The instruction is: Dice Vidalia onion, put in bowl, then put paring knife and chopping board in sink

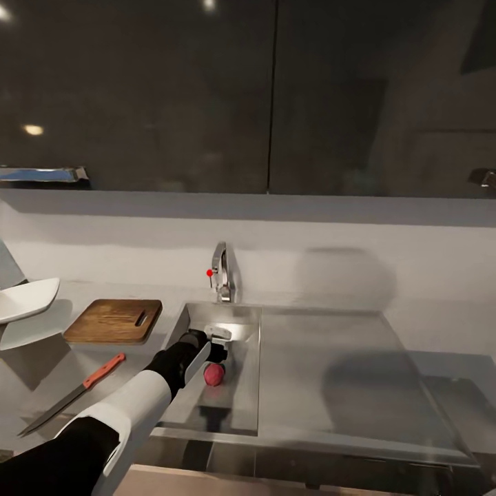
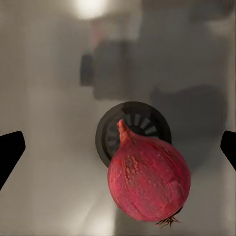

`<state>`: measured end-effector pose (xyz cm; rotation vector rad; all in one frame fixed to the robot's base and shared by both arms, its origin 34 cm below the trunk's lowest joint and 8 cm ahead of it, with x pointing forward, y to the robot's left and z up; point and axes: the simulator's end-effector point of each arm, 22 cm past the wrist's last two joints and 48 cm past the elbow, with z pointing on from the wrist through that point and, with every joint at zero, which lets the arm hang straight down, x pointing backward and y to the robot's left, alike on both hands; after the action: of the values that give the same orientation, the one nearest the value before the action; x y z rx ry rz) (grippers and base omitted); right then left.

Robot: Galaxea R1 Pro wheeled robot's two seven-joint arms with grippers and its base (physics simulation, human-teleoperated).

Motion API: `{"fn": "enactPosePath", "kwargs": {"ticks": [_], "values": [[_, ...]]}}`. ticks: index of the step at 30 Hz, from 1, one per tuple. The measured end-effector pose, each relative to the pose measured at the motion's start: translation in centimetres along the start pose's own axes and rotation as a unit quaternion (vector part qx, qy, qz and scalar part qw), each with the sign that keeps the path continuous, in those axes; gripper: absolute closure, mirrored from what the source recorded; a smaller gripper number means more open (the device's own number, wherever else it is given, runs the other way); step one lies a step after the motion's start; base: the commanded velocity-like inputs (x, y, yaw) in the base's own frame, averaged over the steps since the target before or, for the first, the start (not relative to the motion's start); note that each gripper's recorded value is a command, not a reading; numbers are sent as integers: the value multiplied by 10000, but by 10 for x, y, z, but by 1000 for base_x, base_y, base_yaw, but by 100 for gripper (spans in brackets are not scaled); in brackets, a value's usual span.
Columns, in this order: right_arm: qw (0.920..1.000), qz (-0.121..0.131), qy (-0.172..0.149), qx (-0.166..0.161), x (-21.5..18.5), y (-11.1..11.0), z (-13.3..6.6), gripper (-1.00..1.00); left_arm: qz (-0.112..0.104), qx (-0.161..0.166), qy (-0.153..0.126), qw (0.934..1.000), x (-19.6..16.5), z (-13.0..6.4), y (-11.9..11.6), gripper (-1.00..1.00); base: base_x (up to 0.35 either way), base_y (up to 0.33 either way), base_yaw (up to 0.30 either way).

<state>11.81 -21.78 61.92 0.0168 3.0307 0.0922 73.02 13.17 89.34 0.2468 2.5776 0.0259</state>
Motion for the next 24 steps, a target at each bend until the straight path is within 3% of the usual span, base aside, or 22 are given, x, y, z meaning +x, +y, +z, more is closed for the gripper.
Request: {"fn": "enactPosePath", "kwargs": {"ticks": [24], "values": [[9999, 7, 131, 8, 10, -1, -1, -100, 11, 63, 198, 9998, 17, 14, -7, -100, 0, 0, 0]]}}
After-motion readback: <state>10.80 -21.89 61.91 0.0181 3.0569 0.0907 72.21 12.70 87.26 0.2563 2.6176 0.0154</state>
